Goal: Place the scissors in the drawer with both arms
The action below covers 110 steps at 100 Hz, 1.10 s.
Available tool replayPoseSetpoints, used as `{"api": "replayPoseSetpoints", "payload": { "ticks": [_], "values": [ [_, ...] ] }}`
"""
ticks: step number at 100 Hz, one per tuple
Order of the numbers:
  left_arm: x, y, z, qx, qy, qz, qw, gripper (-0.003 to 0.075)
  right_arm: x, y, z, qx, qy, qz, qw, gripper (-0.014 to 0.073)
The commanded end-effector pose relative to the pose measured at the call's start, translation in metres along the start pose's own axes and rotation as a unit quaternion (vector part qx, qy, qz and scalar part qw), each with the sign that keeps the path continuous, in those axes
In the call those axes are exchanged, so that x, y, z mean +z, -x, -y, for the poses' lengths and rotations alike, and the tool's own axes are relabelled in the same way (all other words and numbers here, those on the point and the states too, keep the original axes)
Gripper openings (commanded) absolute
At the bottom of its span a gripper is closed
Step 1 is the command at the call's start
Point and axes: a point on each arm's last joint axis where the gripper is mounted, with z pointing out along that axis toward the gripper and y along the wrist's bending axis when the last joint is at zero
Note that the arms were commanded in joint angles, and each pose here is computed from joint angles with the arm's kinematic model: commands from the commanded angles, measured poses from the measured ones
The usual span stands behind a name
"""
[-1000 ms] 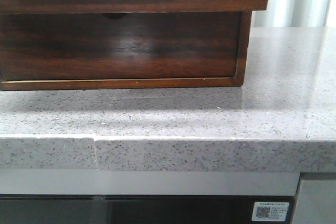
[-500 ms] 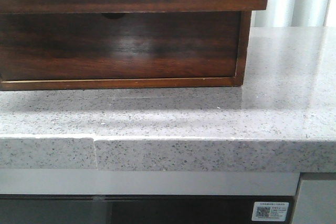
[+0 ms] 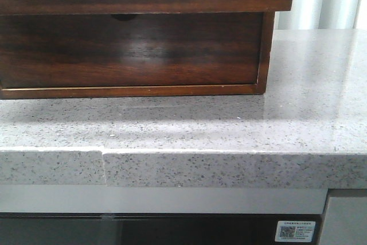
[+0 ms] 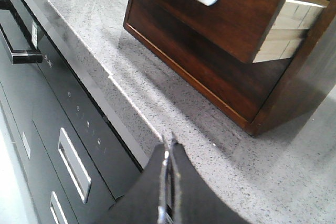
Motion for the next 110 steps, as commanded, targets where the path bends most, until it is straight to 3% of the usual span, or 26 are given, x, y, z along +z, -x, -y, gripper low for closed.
{"api": "replayPoseSetpoints", "payload": {
  "ticks": [1,12,20,35,53,80,110],
  "values": [
    [0.000,-0.004,0.000,-0.009,-0.001,0.017,1.000,-0.0019,-0.004,0.014,0.006,-0.002,-0.021,0.051,0.998,-0.0071],
    [0.000,-0.004,0.000,-0.009,-0.001,0.017,1.000,-0.0019,-0.003,0.015,0.008,-0.016,-0.047,0.072,0.996,-0.0071],
    [0.000,-0.004,0.000,-0.009,-0.001,0.017,1.000,-0.0019,-0.001,0.017,0.010,0.024,-0.087,0.124,0.988,-0.0071],
    [0.000,-0.004,0.000,-0.009,-0.001,0.017,1.000,-0.0019,-0.001,0.012,0.014,0.120,-0.172,0.241,0.948,-0.0071],
    [0.000,-0.004,0.000,-0.009,-0.001,0.017,1.000,-0.0019,-0.003,-0.002,0.018,0.181,-0.266,0.270,0.907,-0.0071],
    [0.000,-0.004,0.000,-0.009,-0.001,0.017,1.000,-0.0019,-0.003,-0.035,0.027,0.221,-0.408,0.099,0.880,-0.0071],
    [0.000,-0.004,0.000,-0.009,-0.001,0.017,1.000,-0.0019,0.000,-0.066,0.017,0.250,-0.397,-0.086,0.879,-0.0071]
  ]
}}
